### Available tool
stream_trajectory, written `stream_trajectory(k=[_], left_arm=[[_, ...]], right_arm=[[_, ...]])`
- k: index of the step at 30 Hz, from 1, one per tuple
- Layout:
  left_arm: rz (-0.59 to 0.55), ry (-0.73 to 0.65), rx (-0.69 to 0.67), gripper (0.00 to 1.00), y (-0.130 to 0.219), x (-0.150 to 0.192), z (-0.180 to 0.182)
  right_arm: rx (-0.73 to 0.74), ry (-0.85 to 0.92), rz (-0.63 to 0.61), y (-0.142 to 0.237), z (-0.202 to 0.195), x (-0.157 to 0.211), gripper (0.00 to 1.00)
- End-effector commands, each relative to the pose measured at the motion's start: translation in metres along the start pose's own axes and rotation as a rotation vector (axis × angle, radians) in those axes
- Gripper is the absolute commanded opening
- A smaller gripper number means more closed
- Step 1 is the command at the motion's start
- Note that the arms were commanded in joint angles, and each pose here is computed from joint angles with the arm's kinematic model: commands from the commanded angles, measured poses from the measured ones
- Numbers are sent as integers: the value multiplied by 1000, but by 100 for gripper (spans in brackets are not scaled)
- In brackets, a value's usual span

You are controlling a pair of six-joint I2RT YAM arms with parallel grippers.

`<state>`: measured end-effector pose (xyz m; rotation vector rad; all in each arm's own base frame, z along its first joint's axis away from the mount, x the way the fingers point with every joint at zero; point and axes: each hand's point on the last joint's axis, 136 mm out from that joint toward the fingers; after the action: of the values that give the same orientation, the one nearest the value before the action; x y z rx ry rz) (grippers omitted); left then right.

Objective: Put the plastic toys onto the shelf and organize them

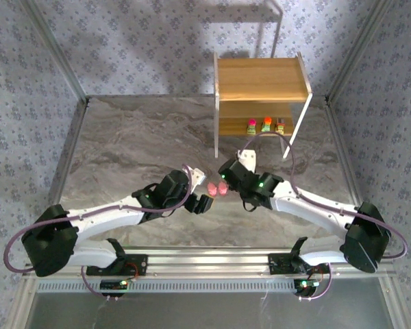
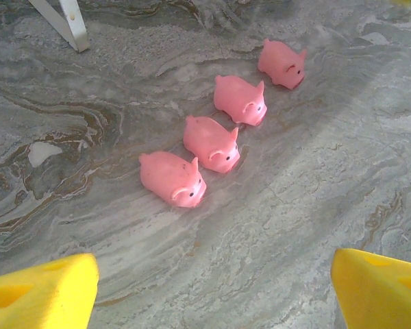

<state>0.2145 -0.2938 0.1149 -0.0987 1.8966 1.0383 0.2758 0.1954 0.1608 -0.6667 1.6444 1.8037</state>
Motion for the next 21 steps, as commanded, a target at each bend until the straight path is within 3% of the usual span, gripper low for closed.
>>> stream_trajectory(k=[1,21], left_arm=[[-47,-26,16,88,5,-10,-5],[-56,-35,-13,88,10,-11,-1]], right_arm=[[-16,15,-41,1,5,-28,30],[-11,-30,-107,-34,9,-97,30]])
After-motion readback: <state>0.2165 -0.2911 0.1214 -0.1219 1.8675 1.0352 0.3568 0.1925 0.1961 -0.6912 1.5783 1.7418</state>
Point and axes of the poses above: each hand's point on the last joint's axis, 136 mm out from that joint toward the fingers, its own y axis back along the fingers, its own z axis along the line the jaws close on, x = y × z, and after that the axes turned 1 degree about -y, right-handed
